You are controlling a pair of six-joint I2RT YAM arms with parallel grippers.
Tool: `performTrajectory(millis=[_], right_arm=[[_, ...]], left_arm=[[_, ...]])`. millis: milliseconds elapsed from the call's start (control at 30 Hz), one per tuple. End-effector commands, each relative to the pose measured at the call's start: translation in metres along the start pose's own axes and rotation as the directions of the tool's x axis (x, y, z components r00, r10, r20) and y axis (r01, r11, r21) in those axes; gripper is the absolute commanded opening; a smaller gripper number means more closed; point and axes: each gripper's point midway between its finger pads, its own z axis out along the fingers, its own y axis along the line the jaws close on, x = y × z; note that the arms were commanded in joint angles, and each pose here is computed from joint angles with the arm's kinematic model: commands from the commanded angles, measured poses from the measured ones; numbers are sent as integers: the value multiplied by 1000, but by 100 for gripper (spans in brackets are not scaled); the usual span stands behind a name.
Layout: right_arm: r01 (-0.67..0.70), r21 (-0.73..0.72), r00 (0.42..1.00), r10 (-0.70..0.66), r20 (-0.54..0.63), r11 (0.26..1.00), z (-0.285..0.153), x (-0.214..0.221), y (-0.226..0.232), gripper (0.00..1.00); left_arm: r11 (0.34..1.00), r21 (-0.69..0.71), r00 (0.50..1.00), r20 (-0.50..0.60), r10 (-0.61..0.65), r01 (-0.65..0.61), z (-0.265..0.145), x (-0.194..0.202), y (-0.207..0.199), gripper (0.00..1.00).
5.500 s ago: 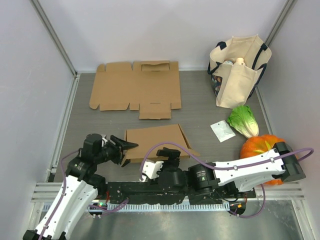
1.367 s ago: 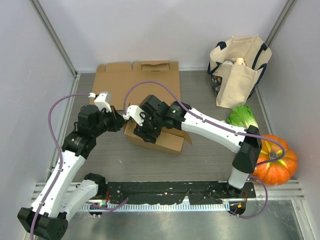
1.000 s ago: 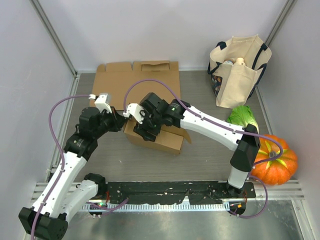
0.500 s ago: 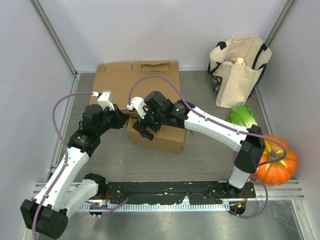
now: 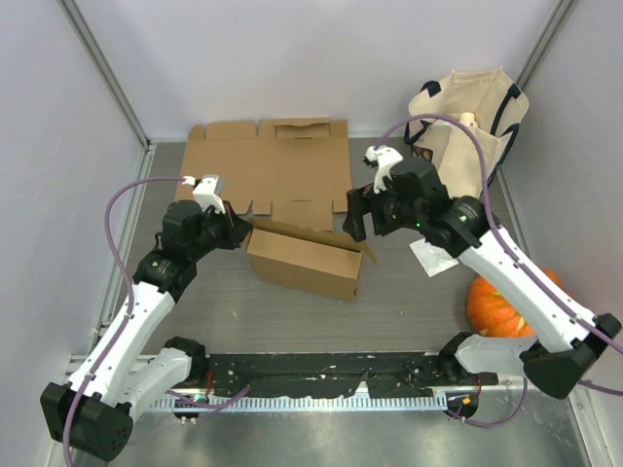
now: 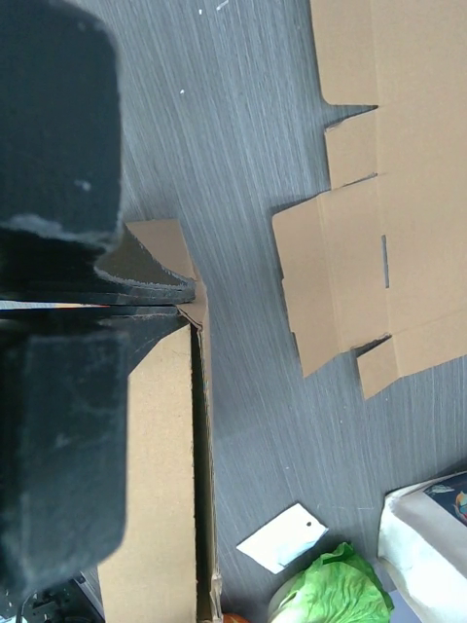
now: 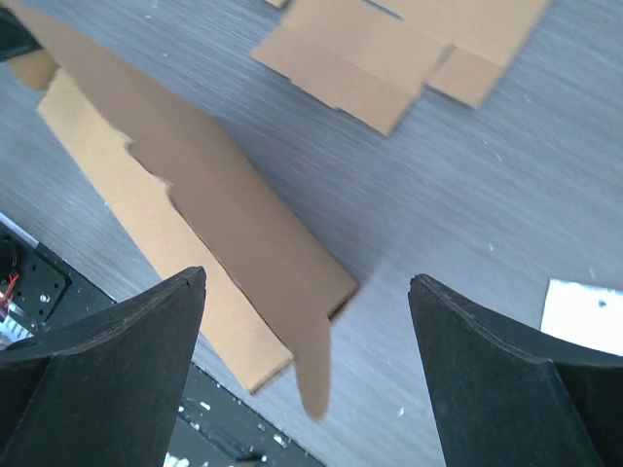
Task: Fold the paper box
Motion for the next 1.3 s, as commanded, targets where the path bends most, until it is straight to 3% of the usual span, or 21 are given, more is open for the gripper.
performTrajectory(millis=[0, 333, 400, 533, 767, 1033, 1267], right_arm=[[-142, 105, 985, 151, -86, 984, -23, 38, -22, 84], [-150, 23, 983, 151, -101, 988, -28, 65, -11, 49], [-151, 20, 984, 152, -96, 988, -27, 65, -11, 35], [-170, 19, 978, 171, -122, 985, -24, 69, -9, 25], [-344, -10, 931, 340, -134, 939, -19, 62, 8, 1], [-499, 125, 856, 511, -84, 857, -13, 70, -5, 1], [-527, 233, 840, 543, -7, 817, 0, 80, -3, 1]], left_arm=[[999, -36, 990, -136, -24, 19, -3, 36, 10, 0], [997, -47, 983, -167, -71, 64, -5, 44, 10, 0], [997, -43, 984, -166, -70, 64, -6, 43, 9, 0], [997, -42, 983, -165, -78, 72, -6, 43, 8, 0], [996, -34, 980, -176, -92, 87, -5, 43, 5, 0], [993, -30, 977, -177, -117, 113, -6, 43, 2, 0], [991, -22, 974, -182, -135, 133, -6, 44, 0, 0]])
